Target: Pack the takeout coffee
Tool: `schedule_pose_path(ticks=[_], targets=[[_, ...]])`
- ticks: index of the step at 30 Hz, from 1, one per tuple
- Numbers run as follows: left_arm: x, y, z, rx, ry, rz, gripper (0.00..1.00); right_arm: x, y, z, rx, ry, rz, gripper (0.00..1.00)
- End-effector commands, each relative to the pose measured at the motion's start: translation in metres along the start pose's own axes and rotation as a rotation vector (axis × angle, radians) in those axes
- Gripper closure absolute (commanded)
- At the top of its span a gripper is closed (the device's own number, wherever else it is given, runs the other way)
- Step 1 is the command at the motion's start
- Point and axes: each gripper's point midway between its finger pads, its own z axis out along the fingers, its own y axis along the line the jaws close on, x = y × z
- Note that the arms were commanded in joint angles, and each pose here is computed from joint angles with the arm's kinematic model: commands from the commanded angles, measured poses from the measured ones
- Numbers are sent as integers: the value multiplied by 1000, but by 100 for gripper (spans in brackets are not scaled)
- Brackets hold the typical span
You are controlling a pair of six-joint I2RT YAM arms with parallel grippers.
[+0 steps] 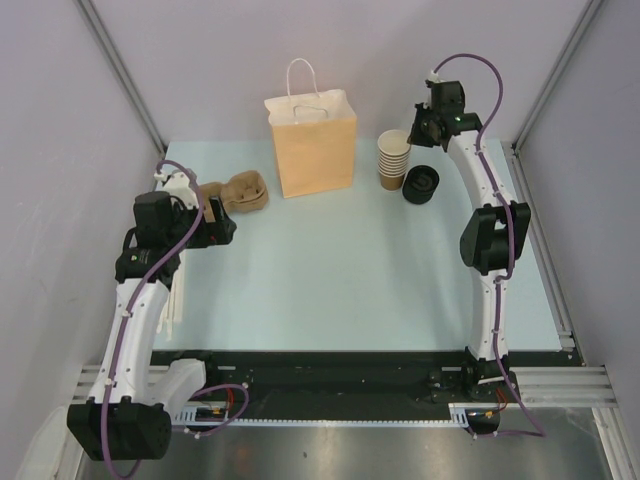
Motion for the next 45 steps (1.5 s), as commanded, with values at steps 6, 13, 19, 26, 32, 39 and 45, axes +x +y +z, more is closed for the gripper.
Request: schedule_pose_path(ticks=[6, 13, 19, 26, 32, 39, 45], targets=[[-15, -8, 1, 32, -41, -11, 1, -46, 15, -39, -87, -108, 52, 100], [-15, -8, 1, 32, -39, -15, 1, -56, 12, -49, -101, -132, 64, 100], [-14, -8, 0, 32, -38, -16, 1, -64, 15, -57, -117, -151, 62, 100], [-14, -8, 0, 32, -38, -17, 0, -78, 15, -71, -132, -187, 64, 100], [-15, -8, 1, 33, -39, -16, 1, -95, 18, -95, -164, -230, 70, 100], [-15, -9, 3, 37, -34, -20, 1, -116, 21, -131, -207, -290, 82, 100], [-23, -21, -8, 102, -80, 19, 1, -120, 35, -169, -323, -304, 91, 100]])
